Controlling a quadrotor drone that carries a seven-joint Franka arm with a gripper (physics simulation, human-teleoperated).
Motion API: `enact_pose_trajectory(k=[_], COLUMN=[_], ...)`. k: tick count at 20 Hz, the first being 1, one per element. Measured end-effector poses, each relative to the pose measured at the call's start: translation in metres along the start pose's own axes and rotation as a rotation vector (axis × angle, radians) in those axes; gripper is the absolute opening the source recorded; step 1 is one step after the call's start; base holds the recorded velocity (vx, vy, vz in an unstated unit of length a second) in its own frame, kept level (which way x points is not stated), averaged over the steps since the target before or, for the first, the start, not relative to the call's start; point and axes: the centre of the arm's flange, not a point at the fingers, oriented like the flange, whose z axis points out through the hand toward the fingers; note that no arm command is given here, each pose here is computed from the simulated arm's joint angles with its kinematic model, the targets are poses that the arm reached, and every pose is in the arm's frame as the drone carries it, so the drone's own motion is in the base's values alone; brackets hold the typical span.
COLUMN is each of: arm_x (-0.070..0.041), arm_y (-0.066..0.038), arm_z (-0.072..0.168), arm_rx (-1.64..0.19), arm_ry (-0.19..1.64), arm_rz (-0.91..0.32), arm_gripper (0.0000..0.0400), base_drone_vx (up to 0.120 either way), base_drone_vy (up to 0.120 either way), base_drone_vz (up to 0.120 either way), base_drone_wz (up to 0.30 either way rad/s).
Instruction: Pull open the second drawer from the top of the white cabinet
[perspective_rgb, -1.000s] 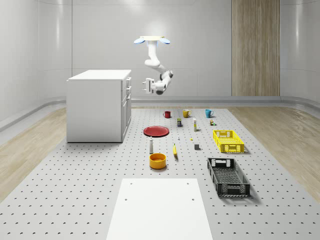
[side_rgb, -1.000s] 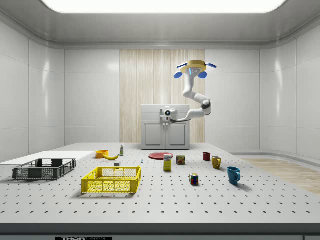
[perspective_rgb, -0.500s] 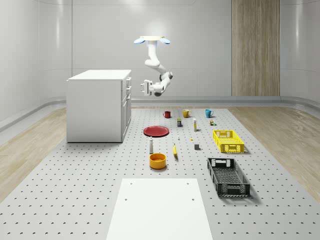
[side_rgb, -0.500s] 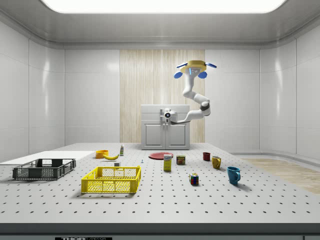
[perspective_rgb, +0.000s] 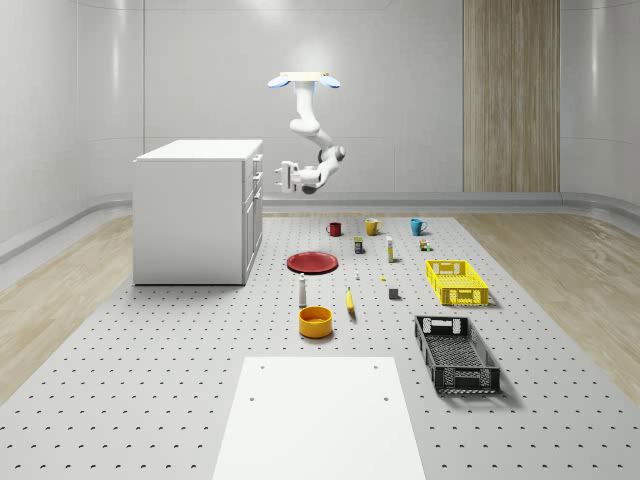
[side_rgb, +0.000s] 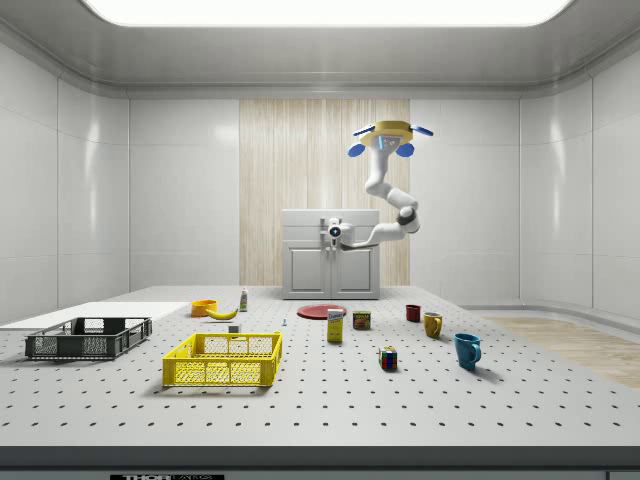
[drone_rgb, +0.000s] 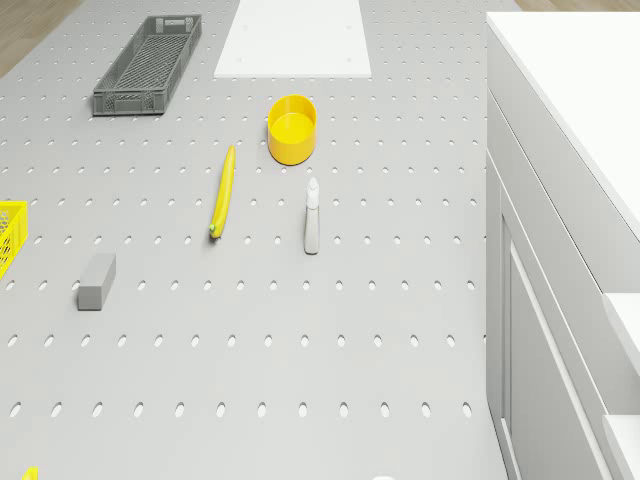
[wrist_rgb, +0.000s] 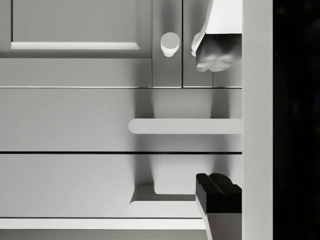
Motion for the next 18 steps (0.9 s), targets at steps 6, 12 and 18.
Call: enact_pose_trajectory(k=[6, 12, 18], arm_x=[-0.001, -0.001, 0.002], arm_y=[0.000, -0.001, 0.001], arm_z=[0.032, 0.057, 0.071], arm_rx=[0.000, 0.000, 0.000], arm_ry=[0.000, 0.000, -0.001], arm_rz=[0.000, 0.000, 0.000], arm_gripper=[0.0300, 0.0300, 0.0300], base_drone_vx=[0.000, 0.000, 0.000], base_drone_vy=[0.000, 0.000, 0.000], base_drone_vz=[0.000, 0.000, 0.000], base_drone_wz=[0.000, 0.000, 0.000])
